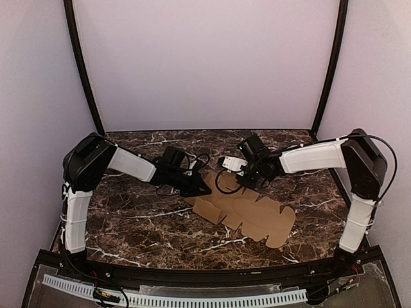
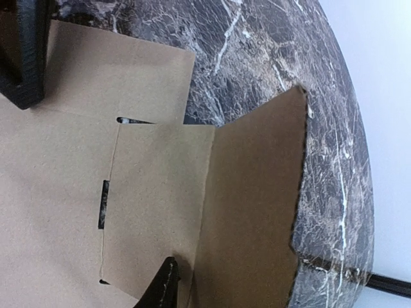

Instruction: Fold the paper box

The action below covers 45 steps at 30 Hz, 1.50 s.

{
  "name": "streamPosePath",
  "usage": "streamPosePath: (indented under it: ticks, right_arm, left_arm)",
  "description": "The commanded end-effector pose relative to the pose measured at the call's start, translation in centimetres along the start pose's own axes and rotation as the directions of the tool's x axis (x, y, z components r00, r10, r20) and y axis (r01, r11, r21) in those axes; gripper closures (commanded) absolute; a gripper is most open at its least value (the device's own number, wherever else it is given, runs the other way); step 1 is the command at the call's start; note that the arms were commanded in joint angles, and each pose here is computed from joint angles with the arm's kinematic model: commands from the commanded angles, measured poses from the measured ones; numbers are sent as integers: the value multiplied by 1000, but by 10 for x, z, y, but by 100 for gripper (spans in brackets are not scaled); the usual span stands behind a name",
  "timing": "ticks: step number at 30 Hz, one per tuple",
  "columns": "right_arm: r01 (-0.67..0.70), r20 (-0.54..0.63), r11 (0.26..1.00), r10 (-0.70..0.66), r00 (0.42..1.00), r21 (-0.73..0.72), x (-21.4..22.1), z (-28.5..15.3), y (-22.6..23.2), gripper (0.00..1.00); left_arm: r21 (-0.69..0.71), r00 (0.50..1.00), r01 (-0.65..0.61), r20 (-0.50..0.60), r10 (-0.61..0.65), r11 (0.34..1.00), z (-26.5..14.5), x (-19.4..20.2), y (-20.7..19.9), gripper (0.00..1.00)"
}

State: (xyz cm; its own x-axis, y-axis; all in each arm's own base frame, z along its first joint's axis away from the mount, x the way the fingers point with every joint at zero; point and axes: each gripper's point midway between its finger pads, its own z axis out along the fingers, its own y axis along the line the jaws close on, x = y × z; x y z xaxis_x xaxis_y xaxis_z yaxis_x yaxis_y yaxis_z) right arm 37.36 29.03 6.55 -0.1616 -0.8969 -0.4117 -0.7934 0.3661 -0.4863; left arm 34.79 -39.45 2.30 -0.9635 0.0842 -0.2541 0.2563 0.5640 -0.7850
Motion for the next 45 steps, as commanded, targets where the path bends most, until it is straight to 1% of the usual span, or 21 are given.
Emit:
streamPosePath:
  ticks: [1,4,6,8,10,13,15,17,19,22,23,25,27,29,33,36,39,42,45]
  right_arm:
    - [-36,38,998,38,999,-43,-14,-28,-9,71]
    - [-114,71,977,128,989,-180,-23,-44,-14,60]
    - [-173,81,940,205,976,-295,-27,-57,-20,58]
    - [-222,74,887,274,959,-404,-27,-68,-25,55]
    - [-269,77,832,347,935,-485,-31,-77,-36,54]
    - [-364,74,745,482,873,-559,-30,-82,-61,54]
    - [-424,45,682,556,830,-595,-26,-78,-73,55]
    - [-472,-9,629,594,804,-618,-17,-67,-77,55]
    - [-511,-84,599,595,799,-616,-4,-50,-75,55]
    - [-559,-185,510,609,771,-654,15,-29,-62,53]
    - [-570,-203,487,615,762,-662,18,-25,-59,52]
    - [-578,-229,469,609,759,-668,23,-17,-53,50]
    - [-578,-232,466,608,759,-670,25,-13,-50,50]
    - [-577,-227,472,609,760,-666,26,-10,-50,55]
    - [-567,-196,511,606,770,-646,28,-7,-53,73]
    - [-550,-160,570,592,790,-610,31,-9,-56,83]
    - [-519,-132,606,566,814,-603,30,-12,-53,92]
    - [-475,-101,660,520,848,-582,29,-14,-44,97]
    - [-387,-53,767,422,905,-511,28,-16,-31,98]
  left_arm:
    - [-65,999,45,-28,-46,997,9,12,25,95]
    - [-69,998,38,-37,-41,997,9,14,27,95]
    - [-69,998,32,-45,-35,997,9,15,27,95]
    - [-69,998,30,-46,-33,997,9,15,27,95]
    - [-65,998,26,-48,-29,998,9,15,26,95]
    - [-62,998,25,-50,-28,998,9,15,25,95]
    - [-63,998,24,-53,-27,998,8,15,25,95]
    - [-65,998,21,-57,-25,998,8,15,25,95]
    - [-65,998,19,-61,-23,998,8,15,24,95]
    - [-62,998,16,-64,-20,998,8,15,22,95]
    - [-63,998,16,-63,-20,998,8,14,22,95]
    - [-65,998,16,-63,-20,998,8,14,23,95]
    - [-65,998,17,-61,-21,998,8,14,23,96]
    - [-64,998,18,-61,-22,998,8,14,23,95]
    - [-64,998,20,-60,-24,998,8,13,22,95]
    - [-64,998,19,-61,-23,998,8,14,22,95]
    - [-63,998,20,-61,-24,998,8,14,22,95]
    - [-59,998,21,-62,-25,998,8,14,22,95]
    - [-52,998,21,-64,-24,998,8,14,20,95]
